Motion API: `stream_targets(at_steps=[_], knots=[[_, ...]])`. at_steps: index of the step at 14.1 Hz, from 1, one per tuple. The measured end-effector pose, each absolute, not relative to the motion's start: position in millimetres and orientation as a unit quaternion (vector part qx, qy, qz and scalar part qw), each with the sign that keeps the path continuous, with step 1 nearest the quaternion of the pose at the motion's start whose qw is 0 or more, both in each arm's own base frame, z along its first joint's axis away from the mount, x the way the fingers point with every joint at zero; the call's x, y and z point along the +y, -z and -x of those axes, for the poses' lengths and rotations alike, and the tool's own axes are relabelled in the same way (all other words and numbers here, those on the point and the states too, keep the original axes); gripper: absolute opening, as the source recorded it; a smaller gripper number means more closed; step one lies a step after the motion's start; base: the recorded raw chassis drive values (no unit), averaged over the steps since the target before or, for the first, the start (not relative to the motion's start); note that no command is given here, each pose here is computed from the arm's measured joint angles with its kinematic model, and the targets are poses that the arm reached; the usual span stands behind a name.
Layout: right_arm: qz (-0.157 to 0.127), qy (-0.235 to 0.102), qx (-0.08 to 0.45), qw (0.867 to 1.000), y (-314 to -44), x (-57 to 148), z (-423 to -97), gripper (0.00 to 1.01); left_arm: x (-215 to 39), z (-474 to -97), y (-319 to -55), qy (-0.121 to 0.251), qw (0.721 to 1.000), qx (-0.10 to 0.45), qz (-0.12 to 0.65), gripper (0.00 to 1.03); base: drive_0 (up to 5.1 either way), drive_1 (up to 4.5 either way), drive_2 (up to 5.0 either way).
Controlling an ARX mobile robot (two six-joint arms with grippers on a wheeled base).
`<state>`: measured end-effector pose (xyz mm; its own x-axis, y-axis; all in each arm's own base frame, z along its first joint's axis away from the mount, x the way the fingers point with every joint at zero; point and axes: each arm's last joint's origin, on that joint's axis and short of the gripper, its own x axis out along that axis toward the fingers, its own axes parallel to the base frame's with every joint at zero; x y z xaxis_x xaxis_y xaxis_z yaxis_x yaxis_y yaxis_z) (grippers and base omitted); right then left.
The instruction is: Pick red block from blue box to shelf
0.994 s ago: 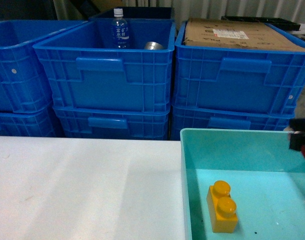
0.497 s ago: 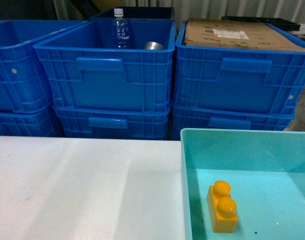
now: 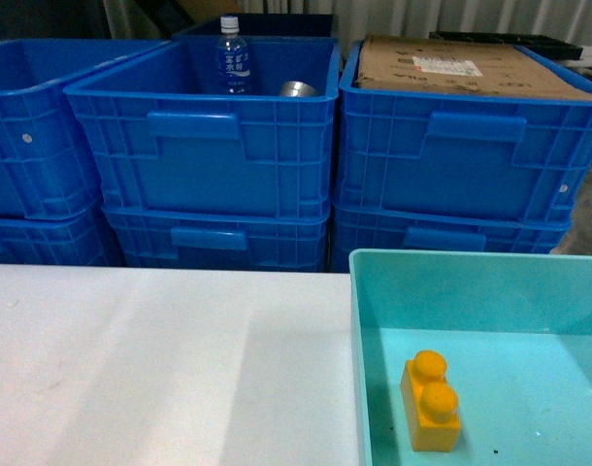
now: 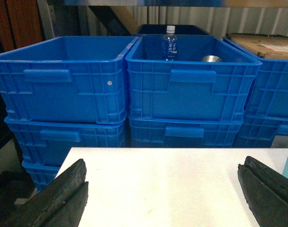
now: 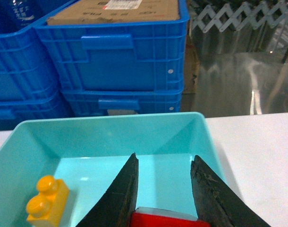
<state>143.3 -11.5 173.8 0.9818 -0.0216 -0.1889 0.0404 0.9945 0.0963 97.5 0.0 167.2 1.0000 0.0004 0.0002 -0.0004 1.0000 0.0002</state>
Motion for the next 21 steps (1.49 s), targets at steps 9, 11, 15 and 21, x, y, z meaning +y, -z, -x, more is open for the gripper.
stream_targets(at_steps=[9, 11, 15, 21], knots=[[-0.044, -0.016, 0.106, 0.993, -178.0, 4.0, -144.7, 0.28, 0.0, -97.5, -167.2, 0.000, 1.000, 0.000, 0.000, 0.98, 0.0, 0.00, 0.0], [-0.044, -0.013, 0.101, 0.994, -180.5, 3.9, -142.7, 0.28, 0.0, -97.5, -167.2, 0.000, 1.000, 0.000, 0.000, 0.98, 0.0, 0.00, 0.0], [-0.043, -0.012, 0.101, 0.994, -181.1, 3.9, -142.9, 0.28, 0.0, -97.5, -167.2, 0.000, 1.000, 0.000, 0.000, 0.98, 0.0, 0.00, 0.0], [-0.043, -0.012, 0.101, 0.994, -181.2, 3.9, -143.0, 0.28, 0.1, -97.5, -167.2, -0.001, 1.000, 0.000, 0.000, 0.98, -0.7, -0.72, -0.7]])
